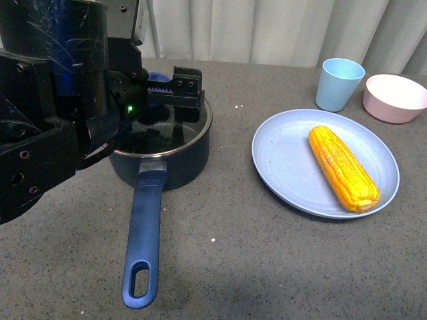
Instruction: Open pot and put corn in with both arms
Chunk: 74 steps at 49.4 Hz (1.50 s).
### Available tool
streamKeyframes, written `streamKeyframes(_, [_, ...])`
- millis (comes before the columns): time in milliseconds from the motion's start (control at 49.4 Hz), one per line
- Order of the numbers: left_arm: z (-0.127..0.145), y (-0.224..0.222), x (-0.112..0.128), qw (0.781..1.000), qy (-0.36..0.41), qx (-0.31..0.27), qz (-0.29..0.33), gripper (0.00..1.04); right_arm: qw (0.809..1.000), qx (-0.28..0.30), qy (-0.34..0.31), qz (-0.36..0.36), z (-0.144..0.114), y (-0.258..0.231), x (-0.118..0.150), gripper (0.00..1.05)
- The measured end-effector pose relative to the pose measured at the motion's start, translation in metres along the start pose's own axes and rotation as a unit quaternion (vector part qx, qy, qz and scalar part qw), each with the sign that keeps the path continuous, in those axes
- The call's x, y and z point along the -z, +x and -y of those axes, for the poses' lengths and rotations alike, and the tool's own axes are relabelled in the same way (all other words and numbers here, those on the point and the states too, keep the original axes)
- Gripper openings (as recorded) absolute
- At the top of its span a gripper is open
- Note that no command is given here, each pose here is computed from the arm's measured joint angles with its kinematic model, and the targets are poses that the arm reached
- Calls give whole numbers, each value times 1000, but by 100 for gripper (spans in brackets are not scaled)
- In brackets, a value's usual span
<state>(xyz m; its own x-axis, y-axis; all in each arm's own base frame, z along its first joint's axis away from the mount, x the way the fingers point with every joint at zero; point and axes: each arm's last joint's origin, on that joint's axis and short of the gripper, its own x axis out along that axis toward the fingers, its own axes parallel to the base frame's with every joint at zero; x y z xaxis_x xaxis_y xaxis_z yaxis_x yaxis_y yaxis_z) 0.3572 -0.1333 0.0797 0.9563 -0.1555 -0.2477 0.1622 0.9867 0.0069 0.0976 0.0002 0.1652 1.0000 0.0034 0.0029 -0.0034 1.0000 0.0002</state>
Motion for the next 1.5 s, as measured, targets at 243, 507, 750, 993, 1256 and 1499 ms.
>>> streamKeyframes(243, [0, 0, 0, 1000, 1, -2, -5, 64, 1000, 0, 0, 0, 0, 0, 0, 96])
streamKeyframes(507, [-7, -10, -13, 1000, -8, -9, 10, 63, 1000, 0, 0, 0, 0, 0, 0, 96])
streamKeyframes(750, [-45, -16, -35, 996, -40, -58, 46, 63, 1000, 0, 0, 0, 0, 0, 0, 96])
streamKeyframes(993, [-119, -14, -17, 987, -72, -144, 30, 63, 1000, 0, 0, 0, 0, 0, 0, 96])
streamKeyframes(1256, [-150, -11, 16, 983, -72, -168, 4, 63, 1000, 0, 0, 0, 0, 0, 0, 96])
streamKeyframes(1499, [-153, -3, 47, 984, -58, -167, -34, 63, 1000, 0, 0, 0, 0, 0, 0, 96])
